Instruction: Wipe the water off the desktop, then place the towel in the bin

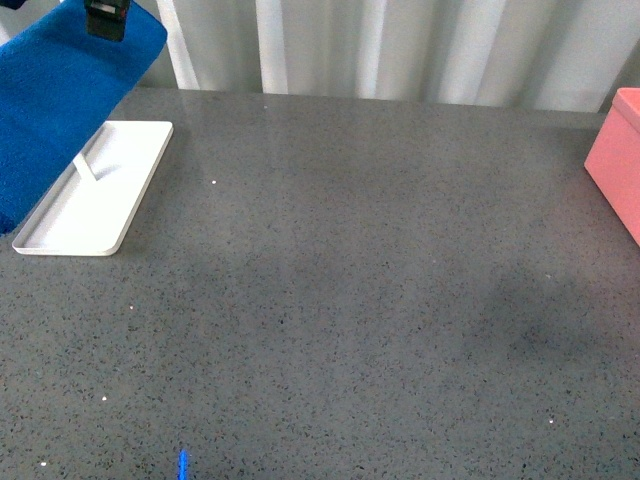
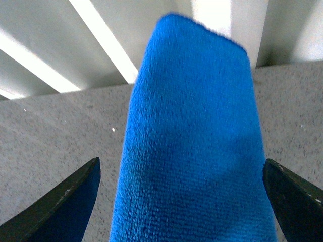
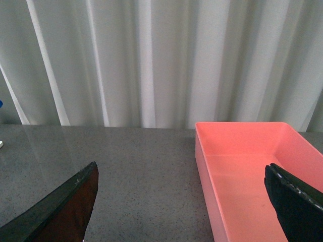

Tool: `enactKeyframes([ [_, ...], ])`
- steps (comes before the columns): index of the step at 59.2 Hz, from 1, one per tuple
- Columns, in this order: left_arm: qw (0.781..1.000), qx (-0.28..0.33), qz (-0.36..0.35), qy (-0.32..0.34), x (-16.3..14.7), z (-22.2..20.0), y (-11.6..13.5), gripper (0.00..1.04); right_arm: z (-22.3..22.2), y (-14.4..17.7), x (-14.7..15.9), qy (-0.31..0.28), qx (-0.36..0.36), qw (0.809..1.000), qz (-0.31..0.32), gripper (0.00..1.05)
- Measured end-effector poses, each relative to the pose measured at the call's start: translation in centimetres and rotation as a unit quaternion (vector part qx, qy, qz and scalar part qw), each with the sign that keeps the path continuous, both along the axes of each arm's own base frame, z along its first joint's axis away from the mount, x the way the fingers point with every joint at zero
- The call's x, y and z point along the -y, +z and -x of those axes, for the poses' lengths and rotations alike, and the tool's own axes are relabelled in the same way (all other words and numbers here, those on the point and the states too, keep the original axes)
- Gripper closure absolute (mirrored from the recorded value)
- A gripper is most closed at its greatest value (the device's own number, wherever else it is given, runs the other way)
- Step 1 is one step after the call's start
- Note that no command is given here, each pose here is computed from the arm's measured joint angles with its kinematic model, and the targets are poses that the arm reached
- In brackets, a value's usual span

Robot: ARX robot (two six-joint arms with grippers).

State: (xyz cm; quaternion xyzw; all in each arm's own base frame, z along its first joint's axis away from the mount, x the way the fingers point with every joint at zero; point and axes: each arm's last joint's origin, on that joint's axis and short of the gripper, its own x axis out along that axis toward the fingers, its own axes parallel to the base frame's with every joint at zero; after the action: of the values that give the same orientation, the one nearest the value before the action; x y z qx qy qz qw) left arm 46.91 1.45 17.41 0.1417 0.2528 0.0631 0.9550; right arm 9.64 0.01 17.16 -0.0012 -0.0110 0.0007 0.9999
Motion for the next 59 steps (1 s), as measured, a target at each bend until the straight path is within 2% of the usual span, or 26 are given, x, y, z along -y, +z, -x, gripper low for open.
enactKeyframes([
  [7, 1.000, -0.023, -0.004, 0.002, -0.3, 0.0, -1.1, 0.07, 0.0, 0.0, 0.0, 0.000, 0.000, 1.000, 0.000, 0.07],
  [25, 0.999, -0.035, -0.015, -0.005, -0.5, 0.2, -1.5, 0.08, 0.0, 0.0, 0.0, 0.000, 0.000, 1.000, 0.000, 0.07],
  [47, 0.999, -0.041, -0.023, -0.007, -0.6, 0.3, -1.8, 0.67, 0.0, 0.0, 0.0, 0.000, 0.000, 1.000, 0.000, 0.07],
  [51, 0.999, -0.041, -0.023, -0.007, -0.8, 0.2, -1.8, 0.82, 0.0, 0.0, 0.0, 0.000, 0.000, 1.000, 0.000, 0.07],
  [59, 0.999, -0.039, -0.023, -0.011, -0.9, 0.2, -1.6, 0.98, 0.0, 0.0, 0.0, 0.000, 0.000, 1.000, 0.000, 0.07],
])
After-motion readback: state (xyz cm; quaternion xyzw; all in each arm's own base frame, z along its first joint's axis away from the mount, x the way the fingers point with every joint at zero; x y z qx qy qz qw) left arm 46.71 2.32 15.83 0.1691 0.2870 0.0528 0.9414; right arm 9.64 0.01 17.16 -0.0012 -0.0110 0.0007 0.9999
